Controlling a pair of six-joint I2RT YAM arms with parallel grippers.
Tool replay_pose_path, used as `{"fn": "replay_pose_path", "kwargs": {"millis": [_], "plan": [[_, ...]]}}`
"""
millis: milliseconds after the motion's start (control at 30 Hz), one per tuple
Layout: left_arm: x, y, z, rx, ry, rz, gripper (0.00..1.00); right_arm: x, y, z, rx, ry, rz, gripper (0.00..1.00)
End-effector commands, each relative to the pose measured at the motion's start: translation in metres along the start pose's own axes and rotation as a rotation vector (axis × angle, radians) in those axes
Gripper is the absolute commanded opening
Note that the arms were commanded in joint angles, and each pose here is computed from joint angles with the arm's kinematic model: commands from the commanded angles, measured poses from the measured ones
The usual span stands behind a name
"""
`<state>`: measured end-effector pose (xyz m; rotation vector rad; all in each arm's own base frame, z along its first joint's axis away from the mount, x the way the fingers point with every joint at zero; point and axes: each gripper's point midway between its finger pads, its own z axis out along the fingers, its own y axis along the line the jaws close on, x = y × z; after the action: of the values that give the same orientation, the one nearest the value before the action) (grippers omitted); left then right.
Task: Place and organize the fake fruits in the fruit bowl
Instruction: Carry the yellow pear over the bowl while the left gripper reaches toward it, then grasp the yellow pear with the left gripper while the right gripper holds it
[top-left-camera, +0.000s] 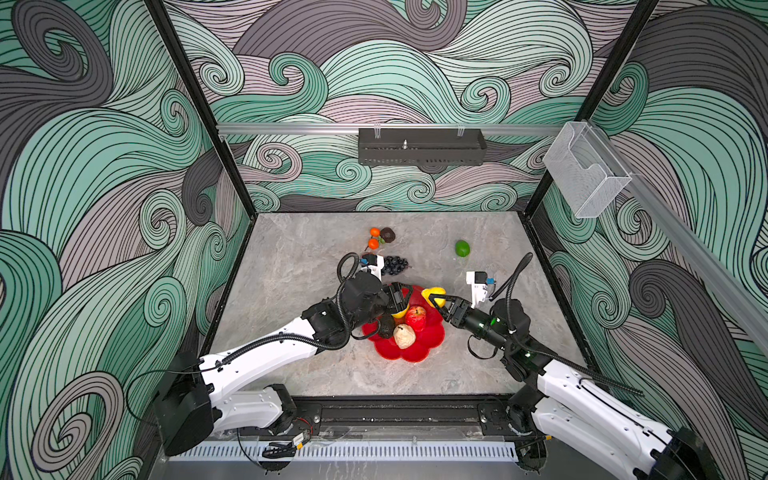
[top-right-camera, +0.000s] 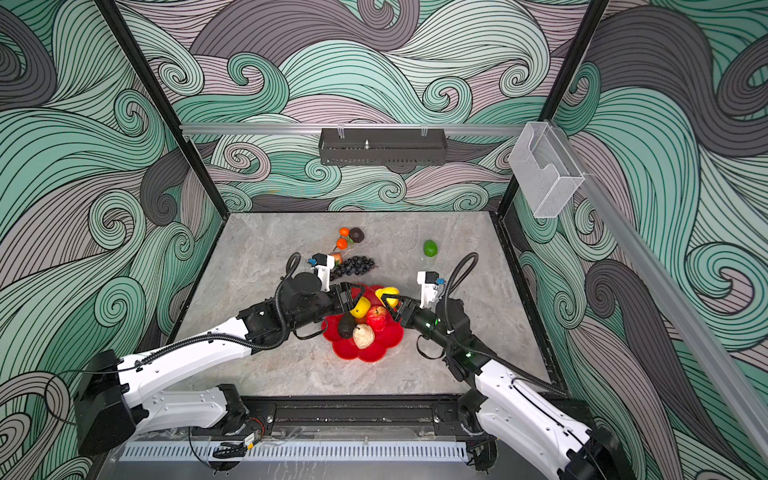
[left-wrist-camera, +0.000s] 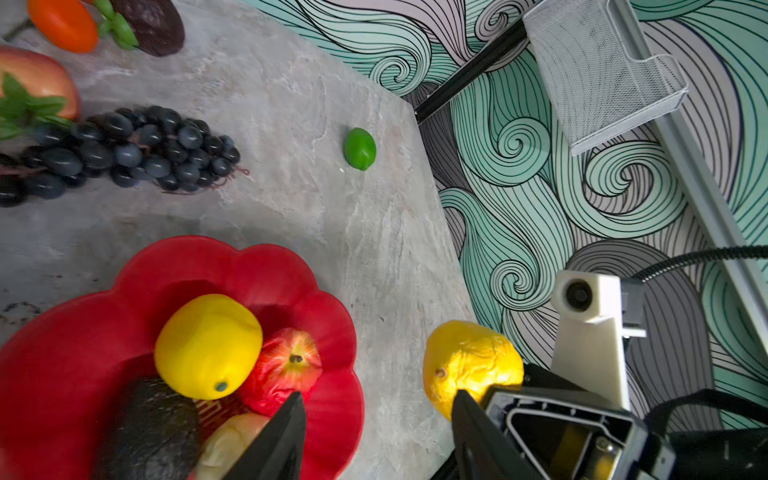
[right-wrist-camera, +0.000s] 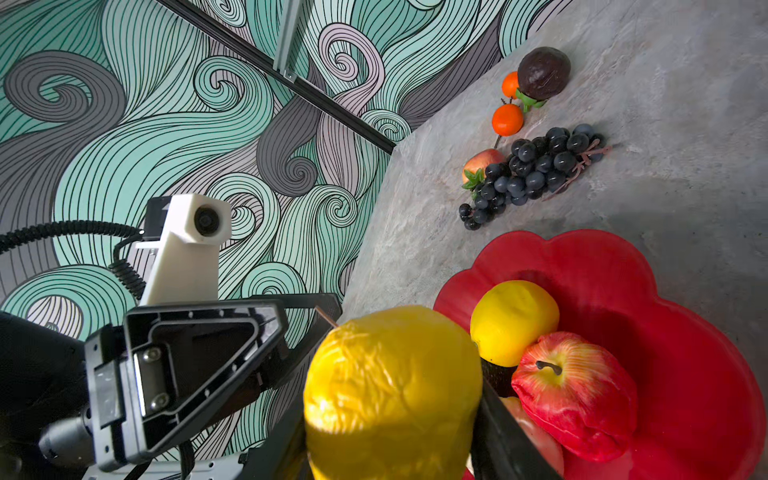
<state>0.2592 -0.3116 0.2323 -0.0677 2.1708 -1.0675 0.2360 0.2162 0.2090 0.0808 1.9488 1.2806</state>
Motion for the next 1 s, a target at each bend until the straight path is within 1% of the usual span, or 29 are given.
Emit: {"fn": "replay_pose_path", "kwargs": {"millis": [0,267,567,833,967], "plan": [[-0.007,-0.027,0.003,0.099,0.007,-0.022,0.53,-0.003,0.002,-0.002,-0.007,-0.031,-0.002,0.52],[-0.002,-0.033,0.007,0.101,0.025,-0.005,0.46,0.002,0.002,-0.001,-0.012,-0.025,0.0,0.52],[0.001,-0.034,0.012,0.088,0.053,0.015,0.33,0.006,0.005,0.001,-0.015,-0.014,-0.01,0.52],[0.005,-0.031,0.015,0.079,0.066,0.015,0.27,0.008,0.007,0.002,-0.015,-0.012,-0.017,0.52],[0.006,-0.031,0.016,0.078,0.072,0.013,0.22,0.009,0.006,0.002,-0.011,-0.011,-0.018,0.52]]}}
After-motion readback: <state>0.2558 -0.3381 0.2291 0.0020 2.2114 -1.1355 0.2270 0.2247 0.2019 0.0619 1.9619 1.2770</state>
